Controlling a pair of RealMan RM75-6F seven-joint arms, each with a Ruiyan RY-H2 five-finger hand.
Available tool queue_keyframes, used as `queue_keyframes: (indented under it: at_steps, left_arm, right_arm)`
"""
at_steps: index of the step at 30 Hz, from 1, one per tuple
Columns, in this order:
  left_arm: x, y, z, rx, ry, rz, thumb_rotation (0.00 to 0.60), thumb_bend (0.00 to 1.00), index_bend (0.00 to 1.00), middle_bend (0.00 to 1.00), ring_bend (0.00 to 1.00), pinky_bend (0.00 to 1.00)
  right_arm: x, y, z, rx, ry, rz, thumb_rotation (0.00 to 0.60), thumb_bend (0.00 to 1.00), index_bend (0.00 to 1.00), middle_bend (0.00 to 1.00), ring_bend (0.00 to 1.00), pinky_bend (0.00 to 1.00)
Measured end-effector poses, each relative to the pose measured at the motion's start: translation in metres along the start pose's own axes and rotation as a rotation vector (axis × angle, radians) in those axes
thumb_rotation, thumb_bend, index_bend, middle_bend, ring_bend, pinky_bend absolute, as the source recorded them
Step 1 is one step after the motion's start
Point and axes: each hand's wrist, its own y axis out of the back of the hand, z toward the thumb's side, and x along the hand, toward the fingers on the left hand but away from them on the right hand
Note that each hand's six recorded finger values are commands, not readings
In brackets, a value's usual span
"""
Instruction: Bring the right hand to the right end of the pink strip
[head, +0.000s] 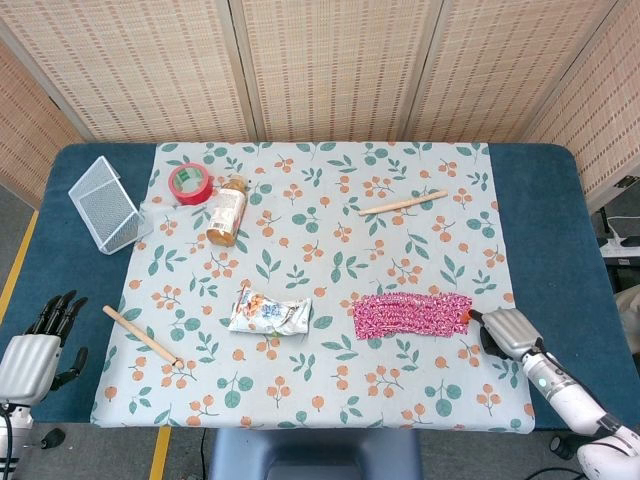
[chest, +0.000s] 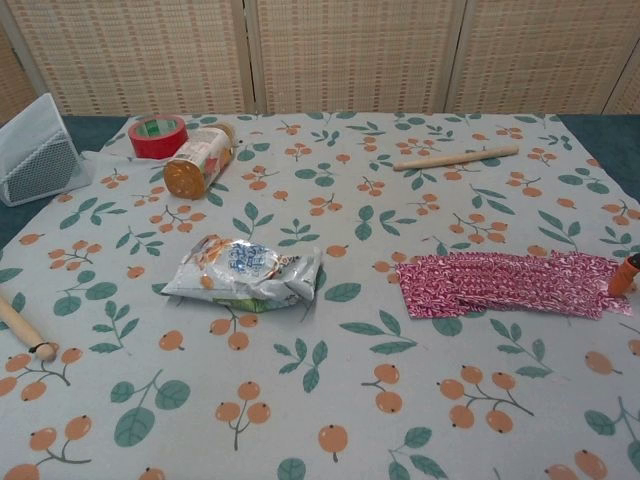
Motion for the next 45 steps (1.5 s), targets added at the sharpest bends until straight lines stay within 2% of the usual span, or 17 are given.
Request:
queue_keyframes:
  at_steps: [17,22,27,31,35,40,45]
  left_arm:
    - [0.000,0.002,-0.002,-0.010,0.007,0.005,0.600,0.46,0.08,0.00,0.03,0.38]
    - [0.000,0.001,-0.002,-0.009,0.008,0.002,0.600,0.46,0.08,0.00,0.03,0.38]
    - [0.000,0.000,-0.002,-0.007,0.011,-0.001,0.600,0.46,0.08,0.00,0.03,0.38]
    - [0.001,0.000,-0.002,-0.007,0.011,-0.002,0.600,0.46,0.08,0.00,0.03,0.38]
    - [0.000,0.000,-0.001,-0.006,0.008,-0.004,0.600,0.46,0.08,0.00,0.03,0.38]
    - [-0.001,0.001,-0.001,-0.008,0.005,-0.002,0.600,0.46,0.08,0.00,0.03,0.38]
    - [0.000,0.001,-0.002,-0.011,0.008,-0.004,0.600,0.46,0.08,0.00,0.03,0.38]
  right_arm:
    - [0.007,0.013,-0.054,-0.005,-0.211,-0.035,0.600,0.97,0.33,0.87,0.78,0.71]
    - [0.010,0.022,-0.060,-0.006,-0.256,-0.081,0.600,0.97,0.35,0.87,0.78,0.71]
    - [0.013,0.025,-0.041,-0.015,-0.190,-0.108,0.600,0.97,0.35,0.87,0.78,0.71]
    - [0.019,0.025,-0.015,0.014,-0.084,-0.128,0.600,0.97,0.34,0.87,0.78,0.71]
    - [0.023,0.018,0.008,0.016,0.001,-0.104,0.600,0.97,0.34,0.87,0.78,0.71]
    - [0.013,0.011,0.014,0.021,0.024,-0.046,0.600,0.97,0.34,0.87,0.78,0.71]
    - [0.002,0.008,0.016,0.025,0.021,-0.030,0.600,0.97,0.34,0.87,0.78,0.71]
